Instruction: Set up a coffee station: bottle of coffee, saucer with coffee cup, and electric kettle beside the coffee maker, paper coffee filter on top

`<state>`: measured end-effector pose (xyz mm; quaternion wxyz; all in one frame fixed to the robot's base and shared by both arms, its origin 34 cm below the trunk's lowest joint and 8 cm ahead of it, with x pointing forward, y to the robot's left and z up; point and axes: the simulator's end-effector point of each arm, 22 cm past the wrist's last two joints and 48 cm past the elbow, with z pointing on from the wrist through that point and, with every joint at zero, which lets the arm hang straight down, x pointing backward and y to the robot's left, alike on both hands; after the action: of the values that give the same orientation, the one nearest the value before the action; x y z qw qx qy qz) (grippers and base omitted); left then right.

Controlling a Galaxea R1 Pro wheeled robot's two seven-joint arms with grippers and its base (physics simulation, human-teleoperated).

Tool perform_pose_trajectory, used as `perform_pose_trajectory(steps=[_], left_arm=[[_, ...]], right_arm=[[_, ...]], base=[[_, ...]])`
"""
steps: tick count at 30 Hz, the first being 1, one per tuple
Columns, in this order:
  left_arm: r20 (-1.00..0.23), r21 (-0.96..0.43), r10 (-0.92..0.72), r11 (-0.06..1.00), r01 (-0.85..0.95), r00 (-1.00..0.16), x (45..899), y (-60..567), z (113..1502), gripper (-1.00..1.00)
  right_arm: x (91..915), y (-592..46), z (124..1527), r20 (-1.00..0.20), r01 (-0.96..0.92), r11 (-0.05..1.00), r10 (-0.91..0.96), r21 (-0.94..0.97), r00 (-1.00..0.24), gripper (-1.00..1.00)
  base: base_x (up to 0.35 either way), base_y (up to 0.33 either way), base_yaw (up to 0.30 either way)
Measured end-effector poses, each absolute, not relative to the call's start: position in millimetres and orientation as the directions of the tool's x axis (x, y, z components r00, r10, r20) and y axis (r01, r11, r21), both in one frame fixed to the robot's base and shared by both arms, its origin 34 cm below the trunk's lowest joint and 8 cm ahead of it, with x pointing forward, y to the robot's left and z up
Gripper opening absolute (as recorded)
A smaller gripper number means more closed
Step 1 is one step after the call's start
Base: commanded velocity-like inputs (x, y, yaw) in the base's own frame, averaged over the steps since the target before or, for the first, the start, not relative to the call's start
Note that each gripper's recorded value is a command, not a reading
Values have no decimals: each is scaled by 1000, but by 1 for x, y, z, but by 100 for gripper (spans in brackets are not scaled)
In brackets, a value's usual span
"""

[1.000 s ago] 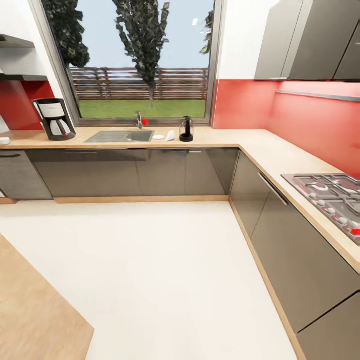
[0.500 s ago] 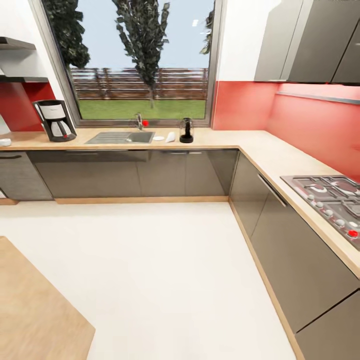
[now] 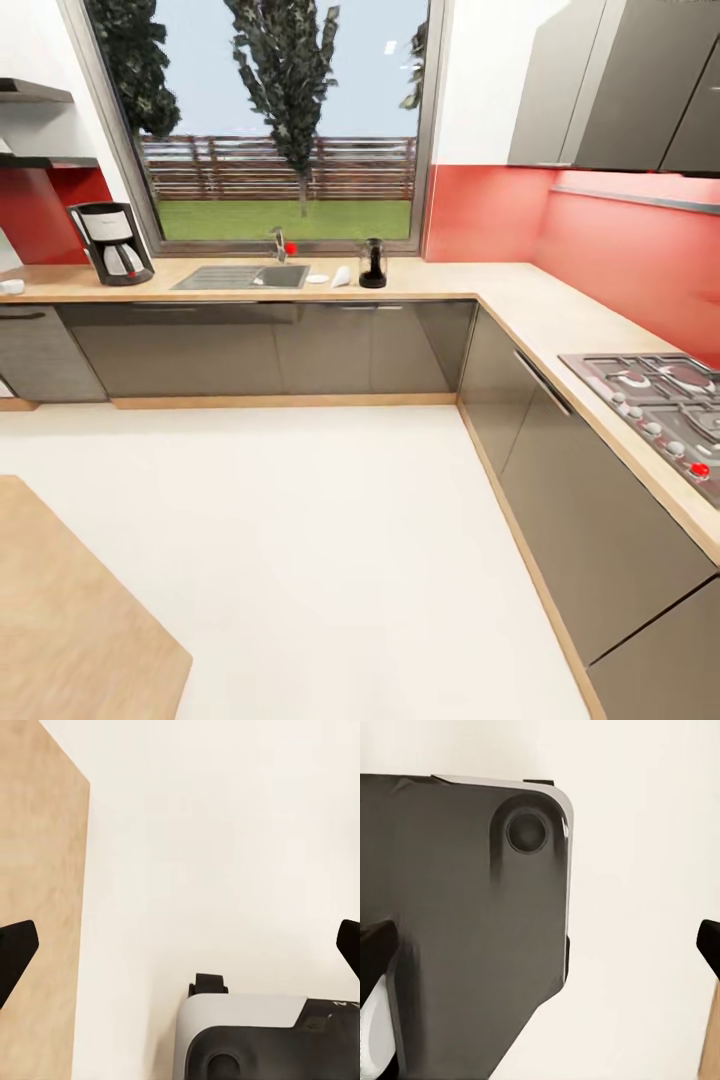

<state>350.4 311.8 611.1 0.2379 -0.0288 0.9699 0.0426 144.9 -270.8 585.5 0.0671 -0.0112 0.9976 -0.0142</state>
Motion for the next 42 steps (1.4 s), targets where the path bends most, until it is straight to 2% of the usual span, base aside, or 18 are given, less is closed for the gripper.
perform_pose_trajectory(steps=[33, 35, 39, 42], left_arm=[[-463, 69, -38, 994, -79, -886, 338, 312, 638, 100], [-462, 69, -39, 994, -79, -886, 337, 313, 639, 100], [-461, 69, -39, 994, -80, -886, 335, 313, 642, 100], [-461, 69, -39, 994, -80, -887, 334, 312, 643, 100]], right_arm=[[136, -270, 613, -141, -21, 999, -25, -29, -990, 100], [161, -272, 615, -196, -21, 999, -28, -36, -980, 100], [248, -285, 632, -391, -19, 997, -45, -69, -919, 100], [282, -291, 644, -464, -13, 996, -51, -84, -884, 100]], base=[[0, 0, 0], [0, 0, 0], [0, 0, 0], [0, 0, 0]])
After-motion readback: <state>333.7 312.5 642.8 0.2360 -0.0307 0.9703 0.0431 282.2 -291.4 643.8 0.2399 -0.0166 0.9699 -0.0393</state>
